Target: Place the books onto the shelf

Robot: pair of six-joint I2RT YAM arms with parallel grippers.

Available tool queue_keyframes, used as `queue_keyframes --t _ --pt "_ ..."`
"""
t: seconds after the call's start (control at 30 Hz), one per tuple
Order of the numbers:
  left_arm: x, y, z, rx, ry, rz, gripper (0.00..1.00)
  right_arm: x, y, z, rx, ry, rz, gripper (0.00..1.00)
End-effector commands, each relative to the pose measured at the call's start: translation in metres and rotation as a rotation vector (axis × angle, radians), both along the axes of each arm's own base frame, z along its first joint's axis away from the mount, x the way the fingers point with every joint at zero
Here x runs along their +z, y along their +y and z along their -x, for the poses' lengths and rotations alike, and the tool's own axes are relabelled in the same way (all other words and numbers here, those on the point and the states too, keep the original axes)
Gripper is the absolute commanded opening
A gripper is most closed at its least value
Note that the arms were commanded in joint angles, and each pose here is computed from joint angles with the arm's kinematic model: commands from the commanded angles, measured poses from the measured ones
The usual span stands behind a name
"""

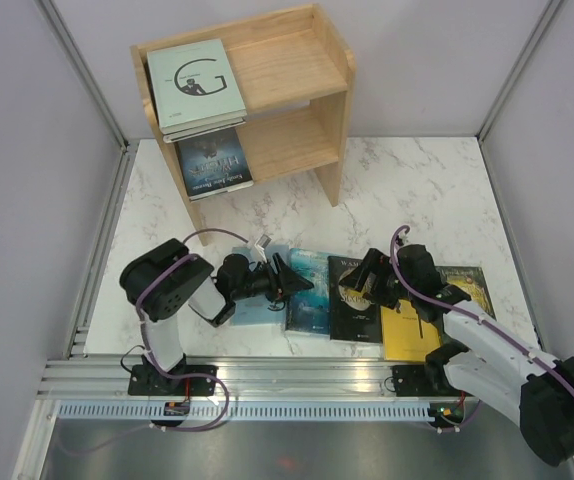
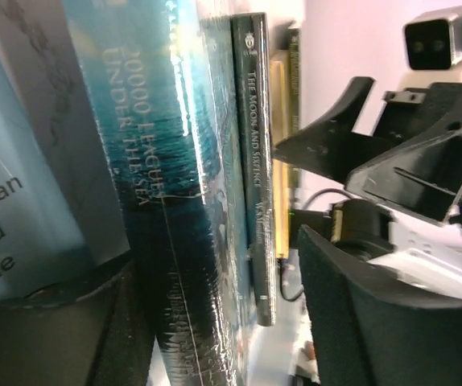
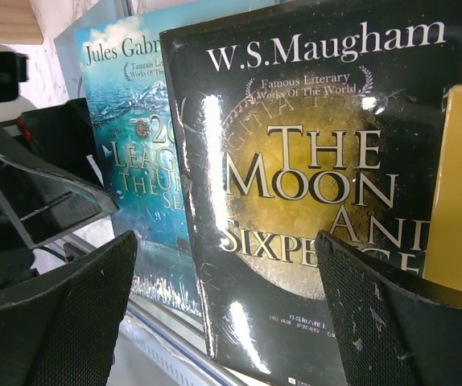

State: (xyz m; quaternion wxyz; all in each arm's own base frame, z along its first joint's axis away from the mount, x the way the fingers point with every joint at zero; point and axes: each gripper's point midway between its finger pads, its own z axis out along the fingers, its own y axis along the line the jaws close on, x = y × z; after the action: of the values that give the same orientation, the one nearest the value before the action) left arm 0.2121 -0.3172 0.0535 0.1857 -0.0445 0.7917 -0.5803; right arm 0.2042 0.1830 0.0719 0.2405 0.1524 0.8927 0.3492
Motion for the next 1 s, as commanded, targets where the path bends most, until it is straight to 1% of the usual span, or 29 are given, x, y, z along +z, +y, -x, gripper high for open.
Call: queue_keyframes --t 0.0,0.03,0.07,0.1,0.2,0.23,0.27,0.3,0.33,0.37,0.4,0.43,0.47,0.5,0.53,0.57,0.6,0.67,0.7,0.73,0.77,0.8,0.83,0.9,0.93,0.97 --pt "0.008 -0.008 0.031 -0.114 0.048 0.141 0.66 -0.035 -0.01 0.02 0.012 0.095 0.065 0.95" --pt "0.01 -0.009 0.032 -0.126 0.044 0.158 0.59 -0.035 -0.011 0.019 0.011 0.093 0.065 0.95" --pt "0.013 -0.011 0.033 -0.138 0.039 0.171 0.56 -0.036 -0.011 0.021 0.011 0.096 0.064 0.95" --pt "0.013 -0.012 0.034 -0.145 0.036 0.169 0.47 -0.036 -0.011 0.021 0.012 0.093 0.064 0.95" --pt "0.012 -0.013 0.034 -0.146 0.038 0.156 0.15 -0.035 -0.011 0.022 0.013 0.087 0.06 0.95" --pt "0.017 -0.014 0.033 -0.147 0.025 0.155 0.02 -0.034 -0.011 0.021 0.011 0.084 0.057 0.95" --pt "0.017 -0.013 0.031 -0.141 0.006 0.141 0.02 -0.031 -0.01 0.021 0.012 0.078 0.047 0.95" --pt "0.012 -0.01 0.031 -0.129 0.027 0.11 0.02 -0.03 -0.009 0.022 0.016 0.075 0.043 0.95" --pt "0.024 -0.009 0.028 -0.11 -0.011 0.113 0.02 -0.026 -0.008 0.02 0.017 0.067 0.035 0.95" --pt "0.028 -0.006 0.026 -0.103 -0.051 0.093 0.02 -0.02 -0.007 0.019 0.019 0.045 0.023 0.95" --pt "0.012 0.0 0.028 -0.085 0.012 0.011 0.02 -0.017 -0.007 0.019 0.018 0.042 0.02 0.96" --pt "0.009 0.005 0.021 -0.04 0.004 -0.036 0.02 -0.008 -0.005 0.016 0.022 0.019 0.01 0.96" --pt "0.029 0.008 0.015 -0.023 -0.082 -0.055 0.02 0.001 -0.004 0.015 0.029 -0.011 0.0 0.96" --pt "0.007 0.022 0.02 -0.004 -0.003 -0.18 0.02 0.008 -0.003 0.014 0.03 -0.029 -0.009 0.97" --pt "0.008 0.03 0.012 0.054 -0.026 -0.238 0.02 0.018 -0.001 0.011 0.037 -0.057 -0.024 0.97" --pt "0.033 0.034 0.007 0.07 -0.112 -0.231 0.02 0.027 0.0 0.009 0.039 -0.085 -0.039 0.98" --pt "0.033 0.044 0.009 0.088 -0.097 -0.268 0.02 0.033 0.002 0.009 0.048 -0.099 -0.052 0.98" --pt "0.052 0.054 0.004 0.13 -0.139 -0.264 0.02 0.047 0.008 0.007 0.064 -0.133 -0.088 0.98" --pt "0.078 0.06 0.001 0.163 -0.189 -0.226 0.02 0.054 0.011 0.005 0.069 -0.153 -0.114 0.98" --pt "0.078 0.068 0.002 0.184 -0.177 -0.252 0.02 0.06 0.017 0.009 0.101 -0.16 -0.152 0.98" --pt "0.094 0.07 0.001 0.2 -0.204 -0.235 0.02 0.066 0.022 0.01 0.123 -0.173 -0.183 0.98" --pt "0.114 0.075 0.0 0.225 -0.244 -0.205 0.02 0.08 0.031 0.008 0.137 -0.207 -0.247 0.98" --pt "0.12 0.08 0.002 0.238 -0.244 -0.203 0.02 0.084 0.038 0.015 0.176 -0.205 -0.285 0.98" --pt "0.148 0.084 0.003 0.268 -0.28 -0.148 0.02 0.104 0.049 0.014 0.194 -0.259 -0.351 0.98" --pt "0.156 0.086 0.002 0.281 -0.284 -0.133 0.02 0.11 0.059 0.02 0.227 -0.265 -0.363 0.98" --pt "0.166 0.087 0.002 0.294 -0.282 -0.111 0.02 0.114 0.062 0.02 0.223 -0.279 -0.364 0.98"
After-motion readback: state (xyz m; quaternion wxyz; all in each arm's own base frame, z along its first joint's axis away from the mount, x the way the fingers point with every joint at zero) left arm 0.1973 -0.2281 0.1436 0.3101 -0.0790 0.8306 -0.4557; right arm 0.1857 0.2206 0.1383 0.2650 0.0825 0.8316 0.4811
